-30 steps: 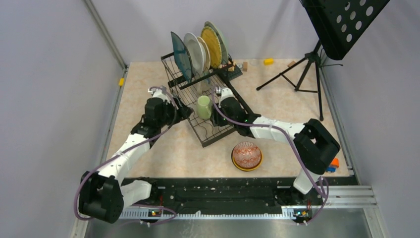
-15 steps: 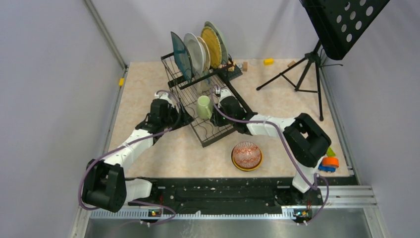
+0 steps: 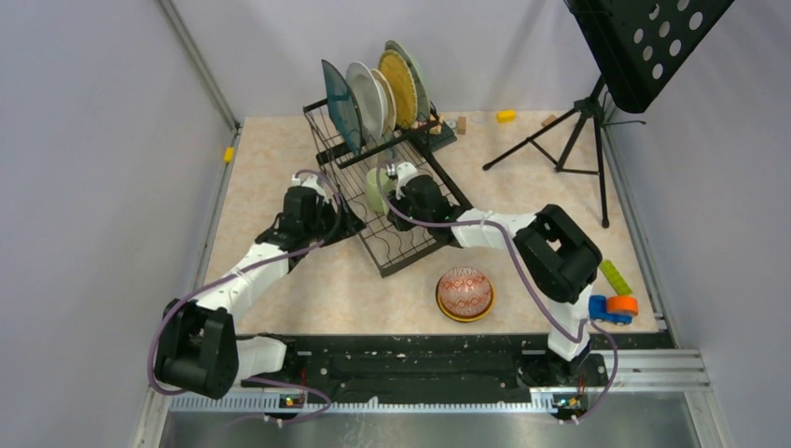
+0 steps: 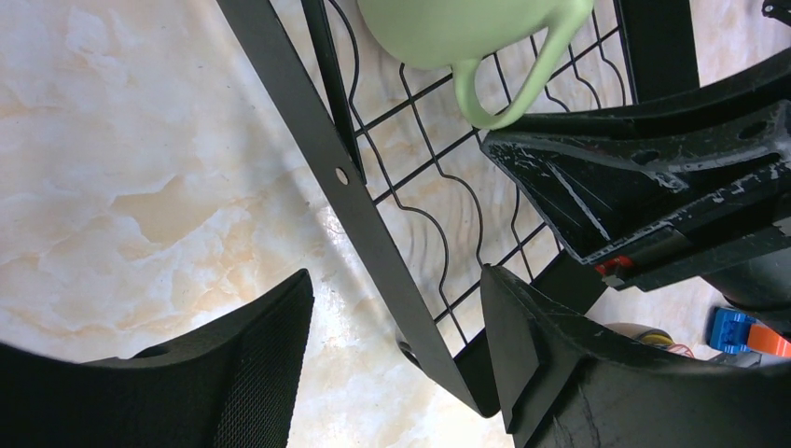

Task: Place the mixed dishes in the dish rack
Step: Move the cup to the dish rack, then pick up the bowl from the center of the board.

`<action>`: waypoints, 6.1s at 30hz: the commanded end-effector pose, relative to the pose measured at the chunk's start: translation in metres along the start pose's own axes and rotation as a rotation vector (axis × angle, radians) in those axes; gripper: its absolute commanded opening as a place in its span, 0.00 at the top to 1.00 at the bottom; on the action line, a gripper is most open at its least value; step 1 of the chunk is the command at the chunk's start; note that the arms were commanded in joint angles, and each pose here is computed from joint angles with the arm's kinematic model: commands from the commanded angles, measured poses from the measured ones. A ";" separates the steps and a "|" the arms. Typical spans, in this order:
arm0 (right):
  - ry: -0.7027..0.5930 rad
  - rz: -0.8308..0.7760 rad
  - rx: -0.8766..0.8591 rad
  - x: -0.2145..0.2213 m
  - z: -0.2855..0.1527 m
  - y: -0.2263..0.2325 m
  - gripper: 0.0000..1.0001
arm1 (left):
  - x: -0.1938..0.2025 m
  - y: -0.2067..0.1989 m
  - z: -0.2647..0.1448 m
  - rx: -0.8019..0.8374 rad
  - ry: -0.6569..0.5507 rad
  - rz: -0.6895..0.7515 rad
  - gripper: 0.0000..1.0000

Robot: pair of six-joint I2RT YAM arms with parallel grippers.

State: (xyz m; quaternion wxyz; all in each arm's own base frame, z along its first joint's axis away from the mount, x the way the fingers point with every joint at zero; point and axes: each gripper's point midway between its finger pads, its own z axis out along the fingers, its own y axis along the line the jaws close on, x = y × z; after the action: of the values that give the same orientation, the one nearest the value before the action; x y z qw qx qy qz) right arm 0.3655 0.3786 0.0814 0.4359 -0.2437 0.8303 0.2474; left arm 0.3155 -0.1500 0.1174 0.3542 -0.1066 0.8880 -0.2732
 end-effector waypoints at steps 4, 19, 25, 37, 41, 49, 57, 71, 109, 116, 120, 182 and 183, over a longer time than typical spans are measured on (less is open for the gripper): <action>-0.134 -0.101 -0.009 -0.051 0.021 -0.003 0.83 | -0.007 -0.005 -0.001 0.022 -0.026 0.016 0.30; -0.210 -0.093 0.082 -0.079 0.047 -0.032 0.79 | -0.006 -0.003 -0.003 0.021 -0.032 0.017 0.30; -0.272 -0.021 0.061 -0.085 0.059 -0.028 0.79 | -0.005 -0.003 -0.003 0.023 -0.028 0.018 0.30; -0.298 0.077 0.033 -0.092 0.087 -0.023 0.77 | -0.005 -0.003 -0.002 0.022 -0.026 0.021 0.30; -0.289 0.076 0.037 -0.089 0.091 -0.025 0.77 | -0.005 -0.003 -0.002 0.022 -0.025 0.025 0.30; -0.325 0.105 -0.001 -0.092 0.076 -0.018 0.77 | -0.004 -0.004 -0.001 0.025 -0.021 0.017 0.30; -0.448 0.253 -0.006 -0.105 0.054 -0.027 0.76 | -0.004 -0.004 -0.001 0.028 -0.018 0.025 0.30; -0.435 0.403 -0.117 -0.108 0.094 -0.019 0.79 | -0.001 0.001 0.001 0.013 -0.009 0.030 0.30; -0.482 0.359 0.065 -0.110 -0.087 -0.038 0.48 | -0.010 -0.009 -0.003 0.064 -0.049 0.113 0.26; -0.276 0.391 0.348 -0.050 -0.134 -0.087 0.44 | -0.022 -0.031 -0.013 0.132 -0.073 0.196 0.26; -0.301 0.462 0.427 -0.030 -0.163 -0.099 0.42 | -0.028 -0.057 -0.027 0.187 -0.058 0.287 0.26; -0.569 0.798 0.833 0.009 -0.251 -0.161 0.42 | 0.181 -0.188 0.013 0.467 0.661 0.879 0.67; -0.567 0.799 0.833 0.010 -0.251 -0.161 0.42 | 0.182 -0.189 0.012 0.468 0.661 0.882 0.68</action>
State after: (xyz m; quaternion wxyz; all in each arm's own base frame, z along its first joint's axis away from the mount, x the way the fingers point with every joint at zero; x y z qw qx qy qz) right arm 0.3092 0.1034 0.1612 0.5636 0.3344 0.7487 0.0996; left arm 0.1871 -0.3706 0.1020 0.1362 0.4367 0.8352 -0.3052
